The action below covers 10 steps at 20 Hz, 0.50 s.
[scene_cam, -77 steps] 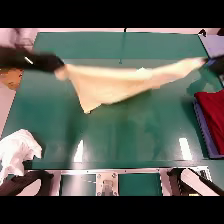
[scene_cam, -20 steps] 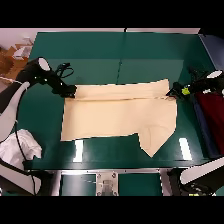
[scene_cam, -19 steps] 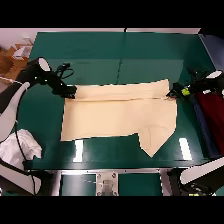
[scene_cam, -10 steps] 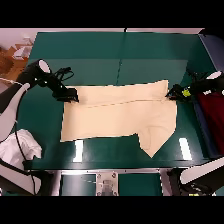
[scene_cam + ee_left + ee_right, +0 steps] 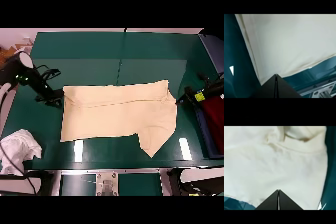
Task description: Fold the shirts.
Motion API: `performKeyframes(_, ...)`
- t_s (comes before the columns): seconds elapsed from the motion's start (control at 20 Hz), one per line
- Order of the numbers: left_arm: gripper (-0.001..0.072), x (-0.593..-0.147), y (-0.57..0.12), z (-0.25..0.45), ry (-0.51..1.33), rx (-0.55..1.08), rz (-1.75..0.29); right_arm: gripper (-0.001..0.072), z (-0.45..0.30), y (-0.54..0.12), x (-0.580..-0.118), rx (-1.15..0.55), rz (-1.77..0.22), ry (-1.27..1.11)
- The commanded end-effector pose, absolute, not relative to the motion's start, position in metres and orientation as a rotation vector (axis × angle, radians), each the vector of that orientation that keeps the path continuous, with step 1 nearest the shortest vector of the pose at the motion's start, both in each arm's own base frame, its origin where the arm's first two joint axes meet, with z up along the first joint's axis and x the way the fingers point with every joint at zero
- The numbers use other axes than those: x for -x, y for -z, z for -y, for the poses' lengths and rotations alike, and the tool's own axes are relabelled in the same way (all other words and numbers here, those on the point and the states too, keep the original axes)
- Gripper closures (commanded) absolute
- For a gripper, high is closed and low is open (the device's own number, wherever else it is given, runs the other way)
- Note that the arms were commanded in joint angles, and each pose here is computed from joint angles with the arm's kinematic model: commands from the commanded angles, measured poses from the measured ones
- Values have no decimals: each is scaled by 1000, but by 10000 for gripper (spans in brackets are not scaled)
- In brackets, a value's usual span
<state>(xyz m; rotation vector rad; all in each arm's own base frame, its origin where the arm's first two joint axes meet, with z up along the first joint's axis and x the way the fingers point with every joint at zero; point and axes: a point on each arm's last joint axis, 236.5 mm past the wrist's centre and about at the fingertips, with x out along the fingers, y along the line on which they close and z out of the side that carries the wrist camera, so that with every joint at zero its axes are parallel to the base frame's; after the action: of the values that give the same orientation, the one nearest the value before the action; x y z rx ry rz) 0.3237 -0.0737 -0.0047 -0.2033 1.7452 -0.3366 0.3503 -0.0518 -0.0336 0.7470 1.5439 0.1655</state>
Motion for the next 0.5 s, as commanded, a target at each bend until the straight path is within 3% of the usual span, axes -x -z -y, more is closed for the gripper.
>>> performKeyframes(0.0,684,-274,-1,69,257,251,-1677,699,33,34,-291,-787,-1578,-113)
performKeyframes(0.15,682,-235,9,89,225,407,-1513,699,18,43,-258,-787,-1494,-18)
performKeyframes(0.2,553,-220,16,99,230,476,-1476,698,17,46,-253,-795,-1451,25)
performKeyframes(0.25,178,-209,25,108,223,553,-1455,698,16,49,-249,-791,-1407,54)
performKeyframes(0.3,53,-199,36,118,212,648,-1440,698,15,51,-245,-784,-1379,69)
performKeyframes(0.4,54,-190,54,135,214,793,-1422,656,11,57,-236,-798,-1377,86)
performKeyframes(0.45,54,-187,65,141,202,833,-1412,566,9,60,-233,-812,-1389,92)
